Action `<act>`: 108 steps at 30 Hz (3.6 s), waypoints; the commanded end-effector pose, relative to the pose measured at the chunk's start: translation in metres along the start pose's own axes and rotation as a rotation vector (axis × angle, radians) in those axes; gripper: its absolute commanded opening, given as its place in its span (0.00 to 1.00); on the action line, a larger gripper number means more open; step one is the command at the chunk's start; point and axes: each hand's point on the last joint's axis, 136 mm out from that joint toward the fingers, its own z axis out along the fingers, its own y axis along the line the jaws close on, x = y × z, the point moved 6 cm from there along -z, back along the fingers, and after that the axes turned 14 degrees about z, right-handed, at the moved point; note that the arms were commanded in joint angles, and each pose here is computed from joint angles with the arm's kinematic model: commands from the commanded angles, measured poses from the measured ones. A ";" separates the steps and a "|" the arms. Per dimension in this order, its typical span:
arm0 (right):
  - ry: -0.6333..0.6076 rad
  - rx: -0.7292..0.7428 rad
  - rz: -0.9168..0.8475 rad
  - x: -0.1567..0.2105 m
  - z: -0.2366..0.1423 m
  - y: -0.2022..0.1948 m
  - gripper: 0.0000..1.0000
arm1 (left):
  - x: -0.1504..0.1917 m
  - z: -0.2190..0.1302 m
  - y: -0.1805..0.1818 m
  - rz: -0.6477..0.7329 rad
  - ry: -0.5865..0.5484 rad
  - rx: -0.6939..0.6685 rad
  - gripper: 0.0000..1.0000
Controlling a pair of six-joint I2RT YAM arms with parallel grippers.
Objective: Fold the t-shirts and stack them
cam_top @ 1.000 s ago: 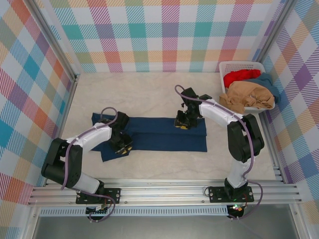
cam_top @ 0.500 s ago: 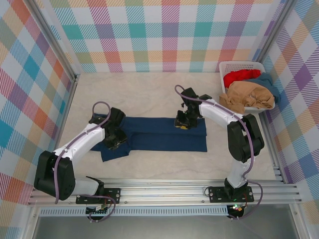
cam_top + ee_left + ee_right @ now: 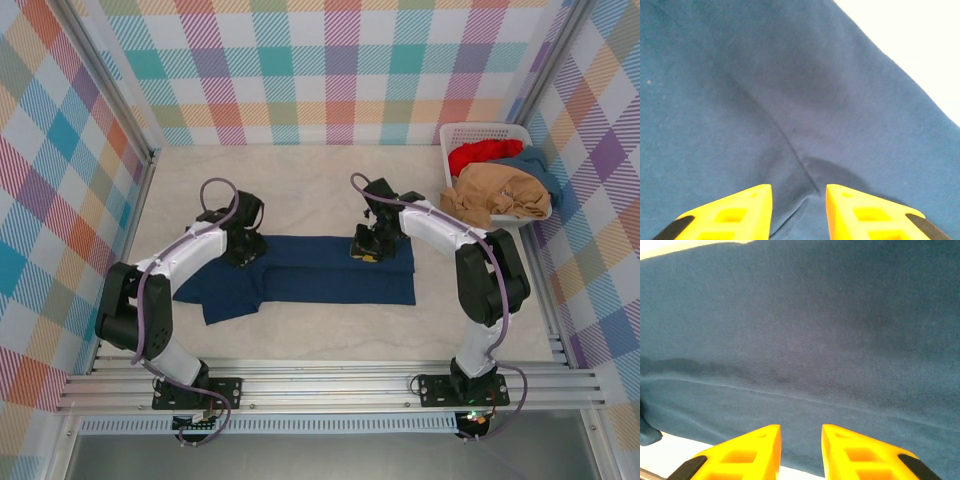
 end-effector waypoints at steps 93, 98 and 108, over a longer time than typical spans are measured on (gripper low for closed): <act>-0.251 0.099 0.150 -0.085 -0.062 -0.041 0.39 | 0.012 0.003 0.133 -0.483 0.048 0.032 0.42; -0.203 0.039 0.123 -0.070 -0.061 -0.034 0.41 | 0.036 0.011 0.142 -0.388 0.075 -0.040 0.39; -0.131 -0.028 0.106 -0.046 -0.055 -0.027 0.42 | 0.038 0.011 0.155 -0.267 0.005 -0.116 0.38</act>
